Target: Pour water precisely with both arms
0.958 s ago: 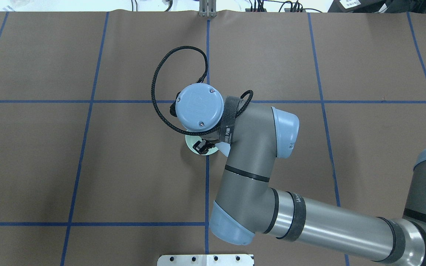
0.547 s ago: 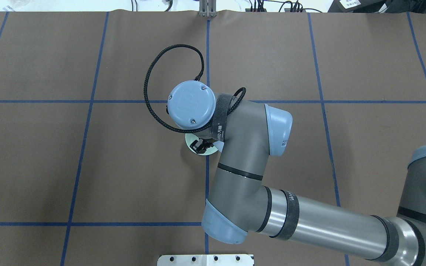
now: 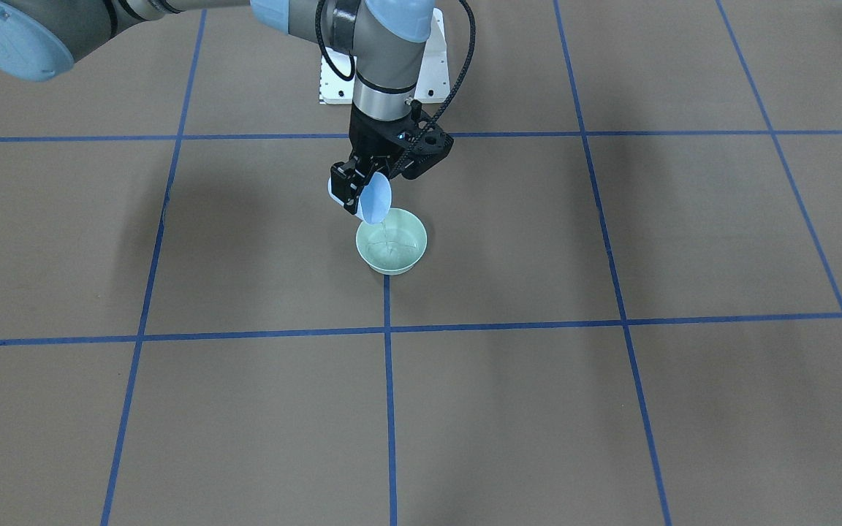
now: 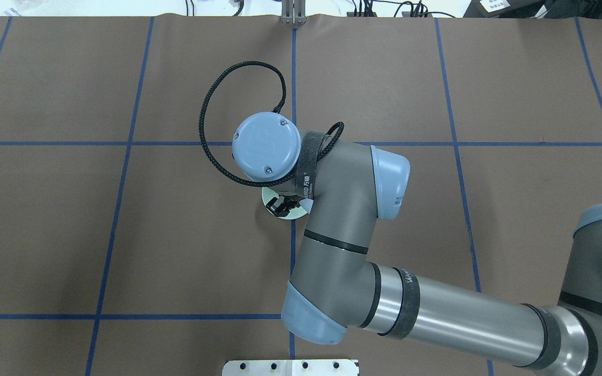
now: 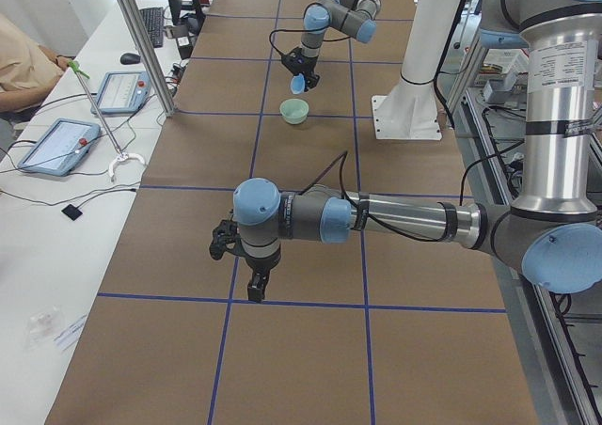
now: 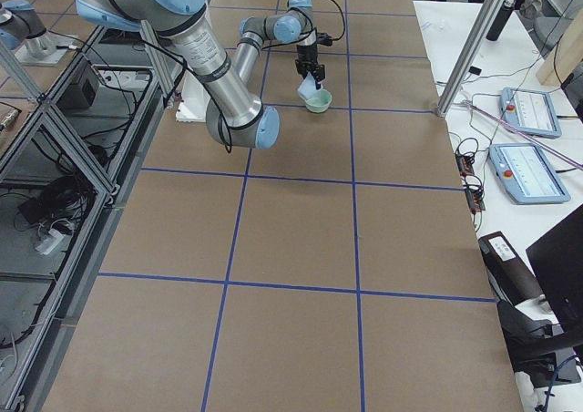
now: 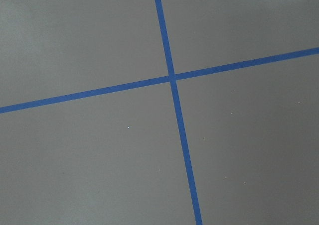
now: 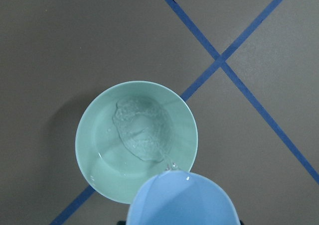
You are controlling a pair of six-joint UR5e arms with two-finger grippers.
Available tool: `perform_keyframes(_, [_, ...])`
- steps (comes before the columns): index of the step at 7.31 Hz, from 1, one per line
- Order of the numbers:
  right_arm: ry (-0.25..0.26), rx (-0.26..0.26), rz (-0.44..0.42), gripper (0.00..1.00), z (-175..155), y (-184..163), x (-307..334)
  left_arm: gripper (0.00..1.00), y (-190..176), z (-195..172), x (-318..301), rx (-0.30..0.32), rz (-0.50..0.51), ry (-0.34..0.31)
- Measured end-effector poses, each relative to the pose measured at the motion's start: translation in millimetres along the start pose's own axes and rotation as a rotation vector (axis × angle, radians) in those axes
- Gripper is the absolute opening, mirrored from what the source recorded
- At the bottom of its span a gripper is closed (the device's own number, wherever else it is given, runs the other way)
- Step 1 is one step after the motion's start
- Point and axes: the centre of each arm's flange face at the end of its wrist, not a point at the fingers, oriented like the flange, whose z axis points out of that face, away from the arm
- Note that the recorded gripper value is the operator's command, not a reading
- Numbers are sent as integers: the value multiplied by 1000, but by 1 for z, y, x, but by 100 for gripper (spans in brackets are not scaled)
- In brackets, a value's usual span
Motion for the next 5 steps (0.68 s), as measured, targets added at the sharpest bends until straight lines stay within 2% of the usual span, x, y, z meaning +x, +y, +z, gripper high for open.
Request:
perform_keyframes(3, [-42, 92, 44, 0, -1, -1, 2, 100, 0, 0, 1, 2, -2, 13])
perform_keyframes(5, [-97, 202, 95, 0, 3, 8, 8, 100, 0, 0, 3, 4, -2, 31])
